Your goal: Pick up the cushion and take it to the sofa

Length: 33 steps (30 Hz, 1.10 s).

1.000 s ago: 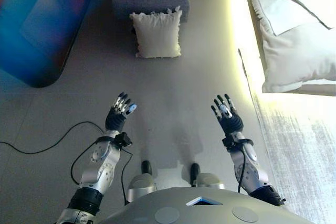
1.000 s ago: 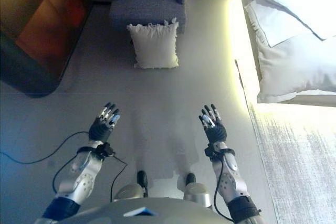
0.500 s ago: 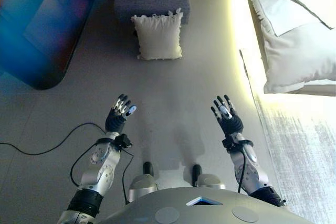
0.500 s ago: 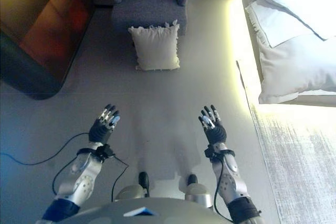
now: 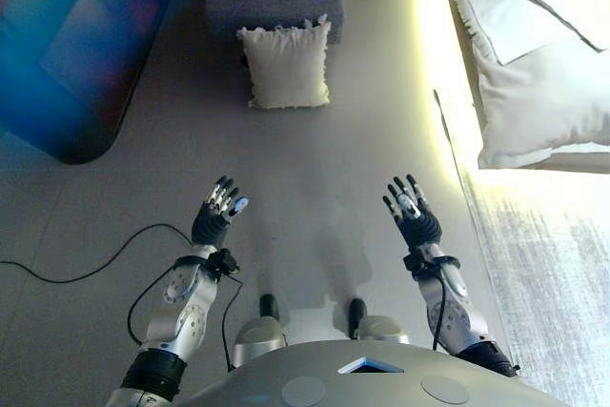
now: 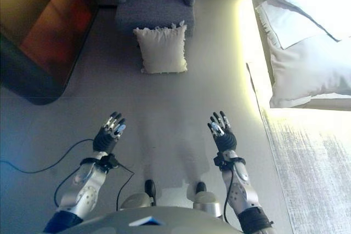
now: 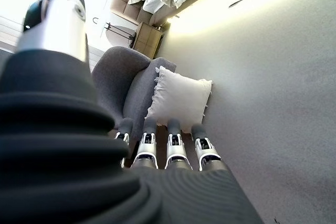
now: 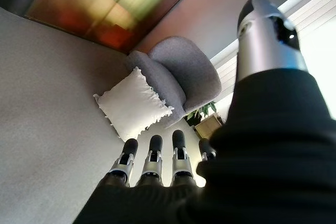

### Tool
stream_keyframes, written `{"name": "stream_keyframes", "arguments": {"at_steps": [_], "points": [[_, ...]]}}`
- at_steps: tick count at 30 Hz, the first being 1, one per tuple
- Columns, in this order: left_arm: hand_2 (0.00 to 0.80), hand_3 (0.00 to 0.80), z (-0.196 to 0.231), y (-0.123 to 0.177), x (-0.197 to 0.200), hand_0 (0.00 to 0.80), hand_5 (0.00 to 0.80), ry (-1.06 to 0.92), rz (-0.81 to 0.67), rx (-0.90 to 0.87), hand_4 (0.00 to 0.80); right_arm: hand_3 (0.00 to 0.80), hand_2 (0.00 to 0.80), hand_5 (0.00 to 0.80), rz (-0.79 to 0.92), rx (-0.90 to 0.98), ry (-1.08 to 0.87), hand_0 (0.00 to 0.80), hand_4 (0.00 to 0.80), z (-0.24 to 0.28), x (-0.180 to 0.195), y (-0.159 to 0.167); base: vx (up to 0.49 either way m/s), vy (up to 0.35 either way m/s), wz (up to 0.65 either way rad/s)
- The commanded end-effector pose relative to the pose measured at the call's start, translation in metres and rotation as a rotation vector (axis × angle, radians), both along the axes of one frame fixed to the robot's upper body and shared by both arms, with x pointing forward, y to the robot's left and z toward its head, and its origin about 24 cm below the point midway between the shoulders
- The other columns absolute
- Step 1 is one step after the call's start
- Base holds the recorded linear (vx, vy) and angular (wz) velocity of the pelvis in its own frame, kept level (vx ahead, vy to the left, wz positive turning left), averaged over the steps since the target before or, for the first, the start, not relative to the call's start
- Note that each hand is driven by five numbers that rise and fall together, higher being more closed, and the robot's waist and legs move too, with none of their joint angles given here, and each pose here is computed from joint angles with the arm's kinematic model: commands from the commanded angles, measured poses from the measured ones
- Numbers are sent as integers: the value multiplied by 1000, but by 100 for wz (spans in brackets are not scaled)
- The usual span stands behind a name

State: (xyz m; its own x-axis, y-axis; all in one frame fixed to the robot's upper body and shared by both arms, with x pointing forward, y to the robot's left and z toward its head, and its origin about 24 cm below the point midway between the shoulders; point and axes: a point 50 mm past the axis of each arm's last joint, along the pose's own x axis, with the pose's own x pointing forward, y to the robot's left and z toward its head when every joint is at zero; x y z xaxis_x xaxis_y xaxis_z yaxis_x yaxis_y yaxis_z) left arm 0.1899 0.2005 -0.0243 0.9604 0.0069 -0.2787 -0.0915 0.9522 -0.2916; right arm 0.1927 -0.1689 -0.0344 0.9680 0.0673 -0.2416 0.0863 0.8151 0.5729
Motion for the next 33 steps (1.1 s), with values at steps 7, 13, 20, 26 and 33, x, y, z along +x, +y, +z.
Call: {"name": "stream_keyframes", "arguments": {"at_steps": [7, 13, 20, 26, 33], "points": [[0, 0, 12, 1, 13, 0, 0, -72, 21, 47, 0, 0, 0, 0, -3, 50, -75, 0, 0, 14, 14, 4, 58, 82, -3], [0, 0, 6, 6, 2, 0, 0, -40, 12, 64, 0, 0, 0, 0, 8, 24, -47, 0, 0, 8, 6, 1, 118, 103, -7], [0, 0, 9, 10, 8, 0, 0, -52, 12, 78, 0, 0, 0, 0, 17, 9, -44, 0, 0, 8, 6, 2, 67, 116, -1], [0, 0, 9, 12, 10, 0, 0, -54, 9, 64, 0, 0, 0, 0, -10, 15, -37, 0, 0, 4, 1, 1, 45, 177, -7], [0, 0, 9, 10, 8, 0, 0, -33, -15, 48, 0, 0, 0, 0, -86, -6, 33, 0, 0, -6, -18, -13, 258, -43, 47]]}}
